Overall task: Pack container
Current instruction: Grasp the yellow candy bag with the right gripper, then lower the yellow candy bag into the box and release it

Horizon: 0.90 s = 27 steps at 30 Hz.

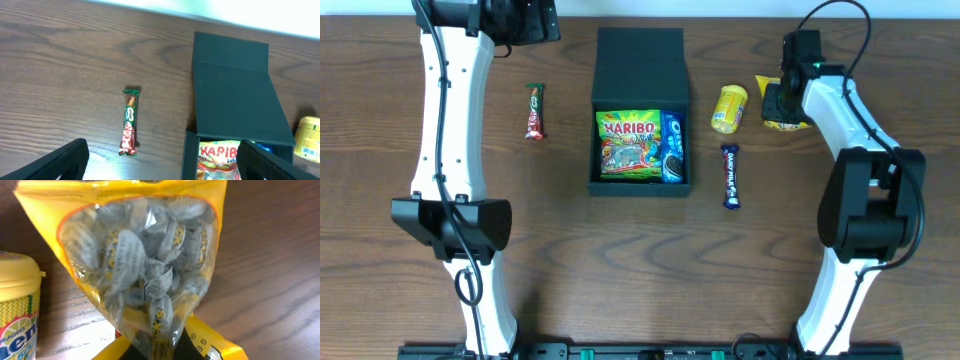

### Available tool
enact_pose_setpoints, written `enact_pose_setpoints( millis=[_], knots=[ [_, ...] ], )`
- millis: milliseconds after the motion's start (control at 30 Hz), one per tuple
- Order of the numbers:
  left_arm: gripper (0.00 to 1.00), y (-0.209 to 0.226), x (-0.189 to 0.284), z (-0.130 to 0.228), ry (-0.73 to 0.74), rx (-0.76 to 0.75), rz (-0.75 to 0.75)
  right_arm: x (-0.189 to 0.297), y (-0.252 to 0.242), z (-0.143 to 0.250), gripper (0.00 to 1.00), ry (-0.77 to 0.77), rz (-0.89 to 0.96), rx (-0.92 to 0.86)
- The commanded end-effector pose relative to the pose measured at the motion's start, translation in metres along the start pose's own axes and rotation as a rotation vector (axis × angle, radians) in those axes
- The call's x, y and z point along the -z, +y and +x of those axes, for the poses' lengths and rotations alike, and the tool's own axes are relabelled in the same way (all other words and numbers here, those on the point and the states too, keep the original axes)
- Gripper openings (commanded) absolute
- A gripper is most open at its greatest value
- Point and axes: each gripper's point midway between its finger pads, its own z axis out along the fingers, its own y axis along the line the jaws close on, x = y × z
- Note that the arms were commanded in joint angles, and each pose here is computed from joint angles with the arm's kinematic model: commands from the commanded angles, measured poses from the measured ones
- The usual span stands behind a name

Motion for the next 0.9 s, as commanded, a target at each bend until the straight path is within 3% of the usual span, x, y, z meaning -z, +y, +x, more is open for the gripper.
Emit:
enact_pose_setpoints(
  millis=[0, 200, 367, 467, 533, 767, 867],
  knots=[
    [0.95, -0.001, -0.002, -0.002, -0.004, -0.021, 0.007, 0.031, -0.011, -0.036, 0.01, -0.073, 0.052, -0.015],
    [0.95, 0.009, -0.002, -0.009, -0.036, -0.016, -0.040, 0.137, 0.037, -0.071, 0.01, -0.199, -0.069, 0.032],
    [0.95, 0.022, -0.001, -0.015, -0.053, 0.005, -0.055, 0.165, 0.115, -0.038, 0.01, -0.143, -0.240, 0.092],
    [0.95, 0.037, 0.000, -0.018, -0.058, 0.028, -0.071, 0.174, 0.167, -0.008, 0.01, -0.112, -0.307, 0.218],
    [0.95, 0.047, 0.000, -0.020, -0.060, 0.043, -0.082, 0.182, 0.193, 0.005, 0.01, -0.138, -0.325, 0.390],
    [0.95, 0.077, 0.003, -0.023, -0.066, 0.092, -0.115, 0.187, 0.253, 0.073, 0.01, -0.199, -0.338, 1.239],
    [0.95, 0.082, 0.004, -0.024, -0.067, 0.100, -0.120, 0.168, 0.259, 0.089, 0.01, -0.194, -0.338, 1.404]
  ],
)
